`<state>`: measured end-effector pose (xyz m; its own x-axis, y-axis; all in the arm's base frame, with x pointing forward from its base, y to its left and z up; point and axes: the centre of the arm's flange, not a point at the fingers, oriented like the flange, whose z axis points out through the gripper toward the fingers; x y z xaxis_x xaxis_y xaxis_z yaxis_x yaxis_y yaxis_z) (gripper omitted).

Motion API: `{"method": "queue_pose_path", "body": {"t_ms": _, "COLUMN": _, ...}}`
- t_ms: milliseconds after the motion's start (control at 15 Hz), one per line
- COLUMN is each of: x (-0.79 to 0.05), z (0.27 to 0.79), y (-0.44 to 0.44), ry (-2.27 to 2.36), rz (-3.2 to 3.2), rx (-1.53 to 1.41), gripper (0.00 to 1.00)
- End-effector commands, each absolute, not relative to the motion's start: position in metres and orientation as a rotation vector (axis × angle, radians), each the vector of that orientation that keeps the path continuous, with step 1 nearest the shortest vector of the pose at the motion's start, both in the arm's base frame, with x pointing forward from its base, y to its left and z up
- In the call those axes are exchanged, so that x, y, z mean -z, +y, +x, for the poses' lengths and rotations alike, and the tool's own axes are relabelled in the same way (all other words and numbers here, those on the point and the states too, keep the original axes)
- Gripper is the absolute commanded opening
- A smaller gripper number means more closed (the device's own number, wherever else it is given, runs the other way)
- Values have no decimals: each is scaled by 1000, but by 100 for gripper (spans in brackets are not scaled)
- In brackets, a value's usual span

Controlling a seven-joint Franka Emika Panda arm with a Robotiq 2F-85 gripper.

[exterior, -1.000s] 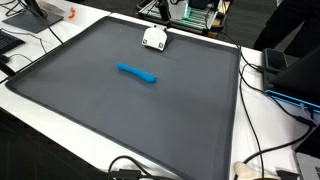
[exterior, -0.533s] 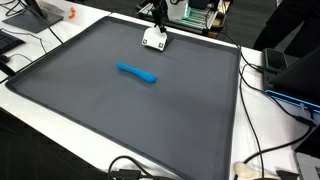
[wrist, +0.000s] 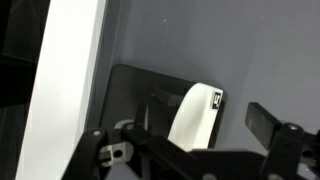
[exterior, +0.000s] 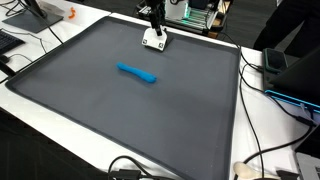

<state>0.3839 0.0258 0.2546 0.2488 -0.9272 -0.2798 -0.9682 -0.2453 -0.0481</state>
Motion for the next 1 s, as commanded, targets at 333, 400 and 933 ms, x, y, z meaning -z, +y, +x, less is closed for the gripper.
{"method": "queue_pose_path", "body": {"t_ms": 333, "x": -240, "z": 384, "y": 22, "ry": 1803, "rz": -2323, "rx": -217, "gripper": 100}}
{"method": "queue_pose_path", "body": {"t_ms": 400, "x": -239, "z": 385, "y": 21, "ry": 1806, "rz": -2322, "rx": -211, "gripper": 100}}
{"method": "queue_pose_path", "body": {"t_ms": 933, "x": -234, "z": 387, "y": 19, "ry": 1820, "rz": -2319, "rx": -169, "gripper": 71}}
